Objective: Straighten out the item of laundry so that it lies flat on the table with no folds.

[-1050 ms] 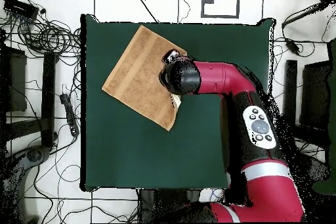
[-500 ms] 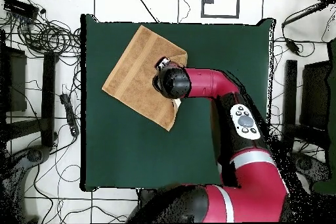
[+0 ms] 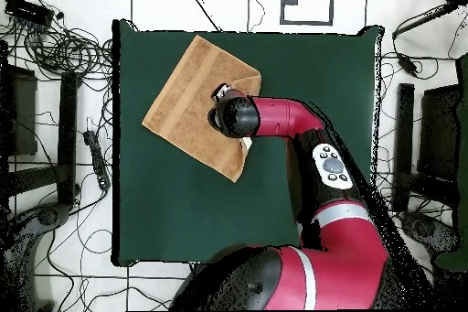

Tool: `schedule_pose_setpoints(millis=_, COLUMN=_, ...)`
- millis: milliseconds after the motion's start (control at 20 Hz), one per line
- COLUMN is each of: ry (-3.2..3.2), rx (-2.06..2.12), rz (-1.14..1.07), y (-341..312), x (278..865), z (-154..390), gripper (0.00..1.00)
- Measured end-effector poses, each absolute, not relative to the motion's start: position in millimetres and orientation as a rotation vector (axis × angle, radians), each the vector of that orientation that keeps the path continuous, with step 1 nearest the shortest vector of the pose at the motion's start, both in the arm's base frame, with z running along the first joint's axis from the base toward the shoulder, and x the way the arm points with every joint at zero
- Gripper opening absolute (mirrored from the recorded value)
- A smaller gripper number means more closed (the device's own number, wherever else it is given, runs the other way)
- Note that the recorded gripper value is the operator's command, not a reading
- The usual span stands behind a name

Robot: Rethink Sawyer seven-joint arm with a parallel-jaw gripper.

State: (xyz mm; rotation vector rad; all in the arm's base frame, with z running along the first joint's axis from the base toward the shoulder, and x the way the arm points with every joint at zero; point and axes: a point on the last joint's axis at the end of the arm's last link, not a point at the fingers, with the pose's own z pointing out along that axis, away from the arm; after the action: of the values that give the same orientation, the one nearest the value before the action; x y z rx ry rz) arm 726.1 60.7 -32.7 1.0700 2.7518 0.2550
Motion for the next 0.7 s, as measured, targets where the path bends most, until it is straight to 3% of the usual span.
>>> schedule_pose_setpoints(millis=700, ry=2.727, rx=1.142, rz=0.281, y=54.3, x=735.2, z=-42.1, gripper=1.00)
